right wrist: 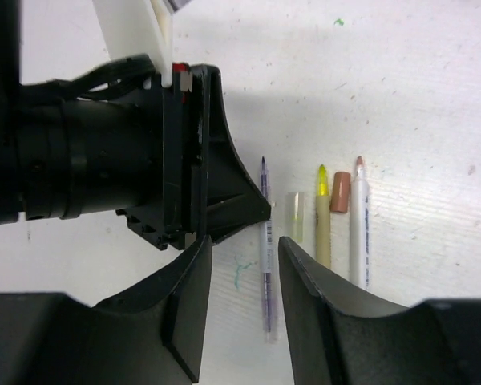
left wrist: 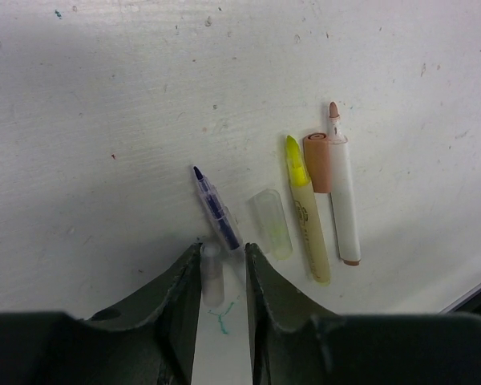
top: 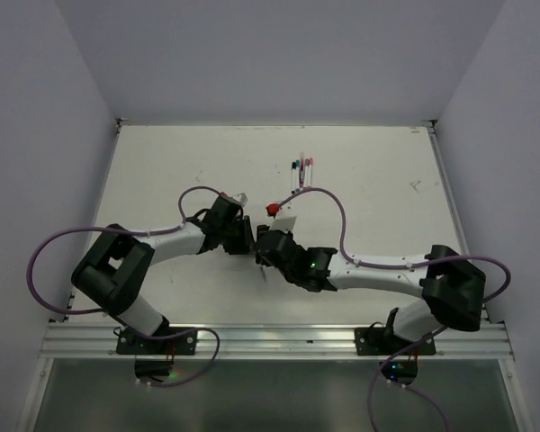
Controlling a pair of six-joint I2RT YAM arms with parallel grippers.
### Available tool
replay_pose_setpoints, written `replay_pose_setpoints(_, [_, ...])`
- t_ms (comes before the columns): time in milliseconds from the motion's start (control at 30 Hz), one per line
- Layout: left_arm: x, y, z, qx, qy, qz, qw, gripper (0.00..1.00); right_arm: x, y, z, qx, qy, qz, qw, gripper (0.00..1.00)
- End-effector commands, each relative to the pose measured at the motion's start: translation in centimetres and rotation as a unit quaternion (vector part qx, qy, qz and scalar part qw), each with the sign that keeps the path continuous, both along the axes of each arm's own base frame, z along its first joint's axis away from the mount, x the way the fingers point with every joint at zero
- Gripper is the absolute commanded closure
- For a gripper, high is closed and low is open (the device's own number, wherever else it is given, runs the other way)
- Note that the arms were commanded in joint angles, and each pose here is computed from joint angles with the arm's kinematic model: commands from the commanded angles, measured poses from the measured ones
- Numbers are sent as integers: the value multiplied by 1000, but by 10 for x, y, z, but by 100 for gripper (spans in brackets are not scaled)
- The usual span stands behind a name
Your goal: Open the pen caps
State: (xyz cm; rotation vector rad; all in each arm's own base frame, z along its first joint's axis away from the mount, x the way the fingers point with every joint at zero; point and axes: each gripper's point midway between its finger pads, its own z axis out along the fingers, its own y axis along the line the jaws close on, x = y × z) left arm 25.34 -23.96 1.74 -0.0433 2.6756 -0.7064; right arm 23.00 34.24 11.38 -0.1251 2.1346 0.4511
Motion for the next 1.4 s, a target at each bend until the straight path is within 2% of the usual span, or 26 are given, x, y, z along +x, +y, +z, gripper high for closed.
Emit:
replay_pose_setpoints(0, [-8, 1, -11, 7, 16, 2, 1000, 68, 7, -26, 26, -4, -38, -34, 999, 57])
replay_pose_setpoints(133, [-10, 4, -12, 13, 18, 6, 1000, 66, 9, -43, 43, -6, -64, -52, 997, 49])
replay_pose_setpoints(467, [-7, -1, 1, -10, 5, 16, 1000, 65, 30, -82, 50, -9, -73, -99, 992, 42])
replay_pose_setpoints(633, [0, 2, 18, -8, -16, 27, 999, 64, 64, -112, 46, -6, -50, -135, 990, 41])
replay_pose_setpoints(900, [27, 6, 85, -10, -100, 49, 994, 58, 142, -152, 35, -48, -23, -175, 983, 42])
replay_pose_setpoints(967, [38, 10, 109, -8, -135, 56, 989, 50, 162, -157, 16, -62, -3, -175, 982, 45])
replay_pose_setpoints(1033, [44, 14, 127, -5, -155, 55, 986, 37, 184, -154, 20, -55, 2, -168, 984, 48])
replay_pose_setpoints(1067, [49, 25, 135, 7, -170, 71, 983, 32, 195, -162, -2, -67, 26, -174, 982, 51])
replay_pose_setpoints(1100, [52, 30, 141, 11, -178, 76, 981, 29, 209, -159, 8, -57, 21, -173, 983, 53])
replay_pose_setpoints(1133, [55, 35, 150, 15, -192, 76, 978, 20, 216, -158, 1, -55, 32, -168, 984, 55])
replay_pose_setpoints(1233, [63, 60, 168, 29, -221, 97, 970, 6, 244, -158, -12, -62, 43, -166, 983, 63])
replay_pose_setpoints(1267, [67, 75, 174, 36, -230, 115, 966, 4, 255, -157, -4, -58, 40, -164, 984, 65])
replay_pose_setpoints(1300, [70, 85, 177, 46, -238, 121, 963, 0, 260, -157, -20, -66, 53, -163, 983, 66])
replay_pose_setpoints(1367, [75, 107, 186, 67, -256, 145, 953, 0, 267, -157, -27, -69, 61, -161, 983, 67])
